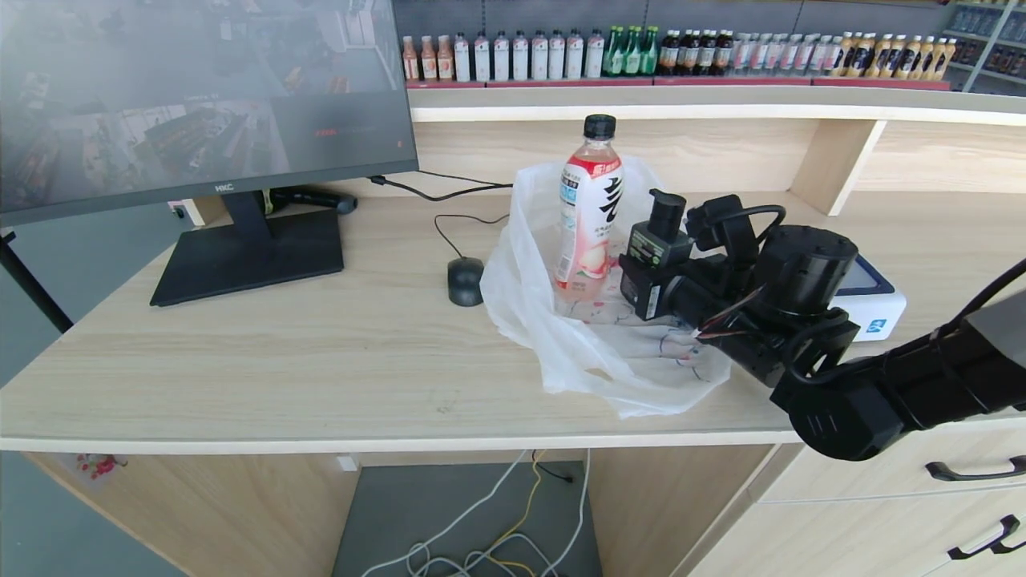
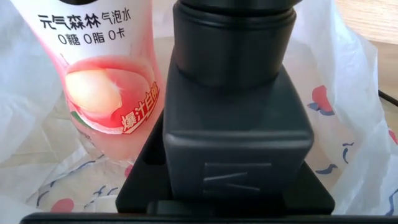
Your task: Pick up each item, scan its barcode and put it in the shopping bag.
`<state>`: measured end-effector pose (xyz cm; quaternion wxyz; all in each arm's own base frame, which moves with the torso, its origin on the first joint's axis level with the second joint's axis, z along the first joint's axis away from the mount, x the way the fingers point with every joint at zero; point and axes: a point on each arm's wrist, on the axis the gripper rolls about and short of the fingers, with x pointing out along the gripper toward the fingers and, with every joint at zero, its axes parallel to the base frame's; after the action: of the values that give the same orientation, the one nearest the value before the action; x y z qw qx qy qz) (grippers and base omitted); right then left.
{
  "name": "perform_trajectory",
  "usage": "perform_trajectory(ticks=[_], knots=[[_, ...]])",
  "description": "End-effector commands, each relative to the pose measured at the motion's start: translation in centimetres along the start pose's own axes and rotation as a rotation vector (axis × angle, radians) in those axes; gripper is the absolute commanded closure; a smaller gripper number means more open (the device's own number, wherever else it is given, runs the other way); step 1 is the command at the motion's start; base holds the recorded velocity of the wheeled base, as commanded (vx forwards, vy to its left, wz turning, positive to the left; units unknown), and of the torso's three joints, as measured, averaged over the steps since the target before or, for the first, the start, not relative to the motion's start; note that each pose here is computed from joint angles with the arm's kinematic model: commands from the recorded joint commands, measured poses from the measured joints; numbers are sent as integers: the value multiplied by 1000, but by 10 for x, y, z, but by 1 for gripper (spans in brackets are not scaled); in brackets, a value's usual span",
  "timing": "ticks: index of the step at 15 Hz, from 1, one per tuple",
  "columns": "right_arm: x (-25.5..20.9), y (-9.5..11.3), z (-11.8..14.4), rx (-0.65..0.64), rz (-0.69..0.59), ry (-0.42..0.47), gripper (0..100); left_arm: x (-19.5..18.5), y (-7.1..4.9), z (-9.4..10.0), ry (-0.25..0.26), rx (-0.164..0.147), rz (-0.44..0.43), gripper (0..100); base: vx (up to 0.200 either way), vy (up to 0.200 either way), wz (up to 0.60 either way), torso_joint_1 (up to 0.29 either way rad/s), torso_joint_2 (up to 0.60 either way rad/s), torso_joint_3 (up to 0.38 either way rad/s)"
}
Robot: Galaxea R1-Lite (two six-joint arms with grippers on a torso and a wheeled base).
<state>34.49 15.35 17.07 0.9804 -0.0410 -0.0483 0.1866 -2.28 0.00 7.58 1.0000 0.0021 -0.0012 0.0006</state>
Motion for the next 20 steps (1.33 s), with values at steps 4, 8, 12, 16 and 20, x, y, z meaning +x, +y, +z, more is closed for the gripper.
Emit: perform_trajectory(ticks=[4, 8, 12, 16, 20], knots=[[3, 3, -15, -3, 7, 33, 100, 0, 0, 0, -1, 0, 0, 0, 0, 0, 0, 0, 0, 0], [-1, 4, -22, -8, 9, 40, 100, 0, 0, 0, -1, 0, 0, 0, 0, 0, 0, 0, 0, 0], [-4, 4, -27, -33, 13, 40, 100, 0, 0, 0, -1, 0, 0, 0, 0, 0, 0, 0, 0, 0], [-2, 5, -27, -32, 14, 29, 100, 0, 0, 0, -1, 0, 0, 0, 0, 0, 0, 0, 0, 0], [-2, 4, -24, -27, 7, 7, 100, 0, 0, 0, -1, 0, 0, 0, 0, 0, 0, 0, 0, 0]])
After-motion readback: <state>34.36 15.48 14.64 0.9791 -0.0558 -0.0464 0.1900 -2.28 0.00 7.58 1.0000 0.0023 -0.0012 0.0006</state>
